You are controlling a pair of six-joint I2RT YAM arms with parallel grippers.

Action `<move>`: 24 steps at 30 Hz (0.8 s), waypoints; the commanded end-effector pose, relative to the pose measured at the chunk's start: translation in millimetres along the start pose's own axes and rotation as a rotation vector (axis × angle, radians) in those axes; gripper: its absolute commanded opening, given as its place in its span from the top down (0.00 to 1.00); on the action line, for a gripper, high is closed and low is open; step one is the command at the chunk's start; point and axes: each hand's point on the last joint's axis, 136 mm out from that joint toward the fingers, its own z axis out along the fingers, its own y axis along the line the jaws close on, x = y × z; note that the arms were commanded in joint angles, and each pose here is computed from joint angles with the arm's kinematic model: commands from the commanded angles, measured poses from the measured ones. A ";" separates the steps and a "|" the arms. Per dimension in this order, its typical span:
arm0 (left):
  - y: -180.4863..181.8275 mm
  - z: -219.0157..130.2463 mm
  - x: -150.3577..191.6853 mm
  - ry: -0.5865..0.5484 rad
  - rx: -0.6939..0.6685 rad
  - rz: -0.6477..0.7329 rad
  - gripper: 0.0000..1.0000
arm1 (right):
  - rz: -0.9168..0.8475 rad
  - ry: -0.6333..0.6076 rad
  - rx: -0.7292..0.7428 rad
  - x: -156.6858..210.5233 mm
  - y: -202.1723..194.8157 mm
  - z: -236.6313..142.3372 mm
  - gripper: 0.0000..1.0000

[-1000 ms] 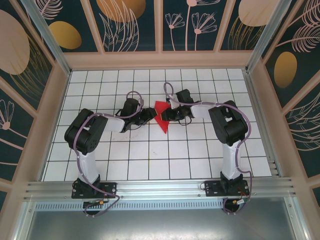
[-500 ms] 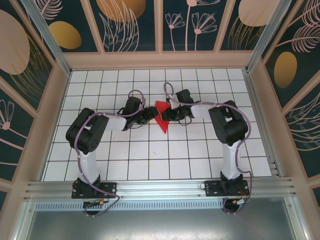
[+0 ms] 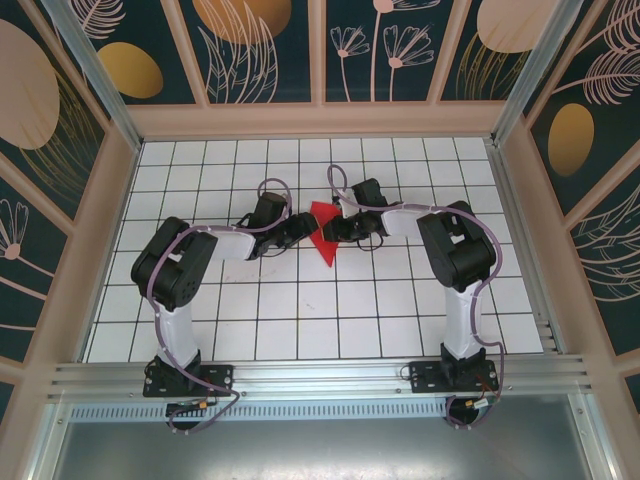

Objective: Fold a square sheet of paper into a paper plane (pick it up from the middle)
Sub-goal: Move the paper to the center of the table.

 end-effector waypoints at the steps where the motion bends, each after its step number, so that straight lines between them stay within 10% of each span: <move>1: 6.5 -8.7 -8.3 -0.041 -0.058 0.022 0.44 | 0.020 0.016 -0.003 7.6 -1.1 -2.1 0.74; 24: 11.3 3.5 -3.8 -0.009 -0.145 0.056 0.57 | 0.032 0.015 -0.004 12.2 -3.1 -0.9 0.77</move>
